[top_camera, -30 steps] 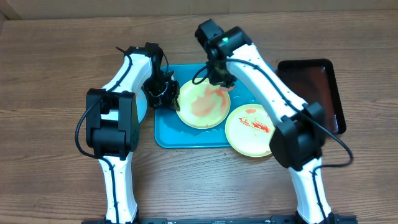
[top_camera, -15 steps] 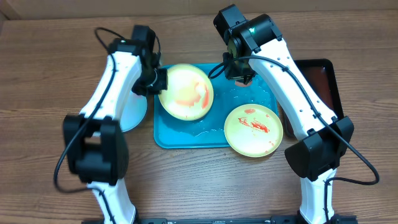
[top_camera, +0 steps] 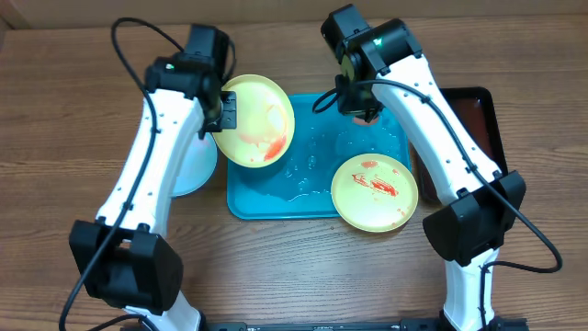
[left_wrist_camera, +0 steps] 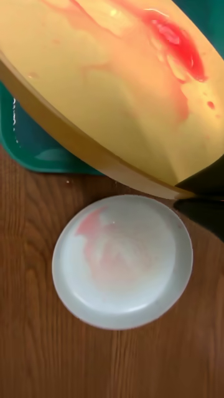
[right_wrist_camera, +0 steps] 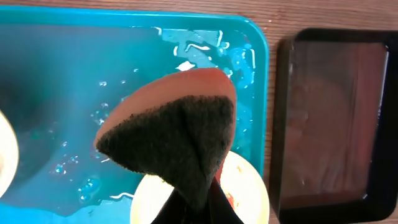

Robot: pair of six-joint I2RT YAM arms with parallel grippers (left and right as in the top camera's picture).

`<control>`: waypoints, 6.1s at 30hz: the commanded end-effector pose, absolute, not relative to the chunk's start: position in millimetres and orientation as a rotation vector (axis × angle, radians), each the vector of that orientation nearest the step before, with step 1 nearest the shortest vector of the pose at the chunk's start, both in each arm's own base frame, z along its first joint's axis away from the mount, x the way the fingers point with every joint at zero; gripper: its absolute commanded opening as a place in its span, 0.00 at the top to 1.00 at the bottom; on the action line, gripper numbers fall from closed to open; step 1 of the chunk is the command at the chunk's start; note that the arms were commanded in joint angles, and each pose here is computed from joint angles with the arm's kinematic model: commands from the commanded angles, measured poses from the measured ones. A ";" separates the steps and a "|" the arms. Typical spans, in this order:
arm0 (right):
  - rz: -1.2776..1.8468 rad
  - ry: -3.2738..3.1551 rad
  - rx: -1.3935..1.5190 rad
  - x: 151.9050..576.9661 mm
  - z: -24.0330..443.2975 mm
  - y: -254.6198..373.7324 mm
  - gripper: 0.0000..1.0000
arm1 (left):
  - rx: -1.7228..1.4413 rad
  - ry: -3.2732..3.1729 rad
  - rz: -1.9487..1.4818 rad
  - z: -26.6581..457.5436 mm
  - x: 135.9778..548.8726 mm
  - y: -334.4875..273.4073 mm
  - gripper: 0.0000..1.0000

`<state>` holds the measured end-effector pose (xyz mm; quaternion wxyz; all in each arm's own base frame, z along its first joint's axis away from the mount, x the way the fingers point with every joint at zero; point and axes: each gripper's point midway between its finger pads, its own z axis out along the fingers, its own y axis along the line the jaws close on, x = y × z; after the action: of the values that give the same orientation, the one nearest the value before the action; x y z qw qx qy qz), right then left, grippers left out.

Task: Clean dirty plates on tray and stack at the side
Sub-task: 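Lift the yellow plate with the left gripper and tilt it upright, then carry the yellow plate left and lay it on the white plate, then move the left gripper to the second yellow plate and grip its rim, then pull the second yellow plate to the tray center with the left gripper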

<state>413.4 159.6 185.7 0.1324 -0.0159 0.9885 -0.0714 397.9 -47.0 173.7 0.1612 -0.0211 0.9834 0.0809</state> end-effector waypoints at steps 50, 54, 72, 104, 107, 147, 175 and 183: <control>-0.108 2.857 0.263 439.3 194.8 87.2 0.96 | -0.003 1.707 1.147 345.3 360.5 -133.8 0.96; -0.109 2.859 0.263 438.9 194.7 87.1 0.96 | -0.003 1.708 1.146 345.2 360.5 -133.9 0.96; -0.114 2.867 0.252 437.2 194.2 86.7 0.96 | 0.150 2.606 0.419 204.1 372.7 -139.6 0.96; -0.114 2.877 0.251 434.8 193.6 86.7 0.96 | -1.020 2.721 -0.127 80.4 346.8 142.1 0.96; -0.117 2.881 0.251 433.9 193.5 86.4 0.96 | -1.018 2.714 -0.116 67.1 345.3 142.6 0.96; -0.112 2.874 0.251 435.6 193.8 86.9 0.96 | 0.317 2.702 -0.625 137.4 407.0 -196.3 0.33; -0.082 2.883 0.248 434.6 193.2 90.6 0.96 | 0.384 3.062 -0.655 23.8 342.8 -299.9 0.61; -0.082 2.883 0.248 434.7 193.3 90.6 0.96 | 0.386 3.055 -0.584 20.9 343.3 -299.8 0.68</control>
<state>432.7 89.4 182.2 0.1068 0.0835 0.9902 -0.0350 338.4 -295.6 21.1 -0.0068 0.1242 0.9726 -0.1963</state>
